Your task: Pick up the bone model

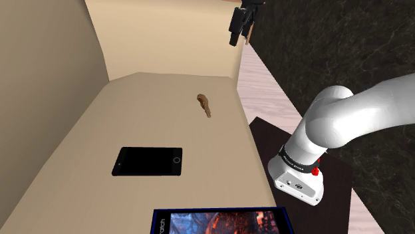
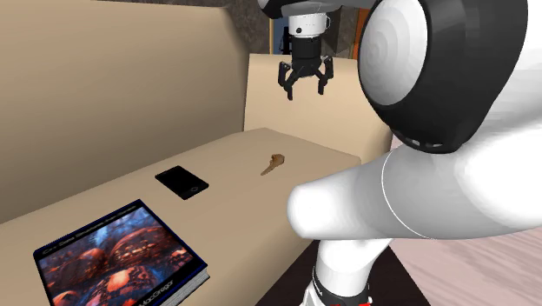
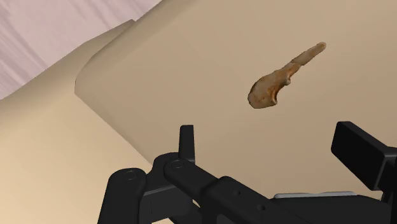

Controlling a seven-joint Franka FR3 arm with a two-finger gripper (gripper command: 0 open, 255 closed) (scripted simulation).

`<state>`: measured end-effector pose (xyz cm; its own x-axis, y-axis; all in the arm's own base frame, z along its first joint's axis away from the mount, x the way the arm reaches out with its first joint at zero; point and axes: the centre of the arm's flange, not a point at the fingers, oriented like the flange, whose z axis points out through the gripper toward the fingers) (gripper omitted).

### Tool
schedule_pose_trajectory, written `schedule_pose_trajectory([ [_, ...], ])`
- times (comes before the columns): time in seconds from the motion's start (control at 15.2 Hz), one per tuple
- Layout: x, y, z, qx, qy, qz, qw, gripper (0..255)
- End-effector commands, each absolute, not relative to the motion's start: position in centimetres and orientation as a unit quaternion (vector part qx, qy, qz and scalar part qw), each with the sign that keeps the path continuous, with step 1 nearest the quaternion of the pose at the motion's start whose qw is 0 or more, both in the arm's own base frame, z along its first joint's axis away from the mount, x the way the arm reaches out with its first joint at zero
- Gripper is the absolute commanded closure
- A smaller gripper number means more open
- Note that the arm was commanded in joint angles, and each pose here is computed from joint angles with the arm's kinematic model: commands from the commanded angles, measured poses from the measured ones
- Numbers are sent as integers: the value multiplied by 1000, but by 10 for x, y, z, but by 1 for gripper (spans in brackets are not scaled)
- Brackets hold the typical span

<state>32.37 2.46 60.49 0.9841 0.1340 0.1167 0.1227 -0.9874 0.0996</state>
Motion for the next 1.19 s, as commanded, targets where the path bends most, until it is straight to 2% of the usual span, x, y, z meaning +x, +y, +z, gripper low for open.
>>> schedule_pose_trajectory([
  [0.0,324,25,605,995,64,62,46,0],
  [1.12,384,76,401,983,-172,54,-30,0],
])
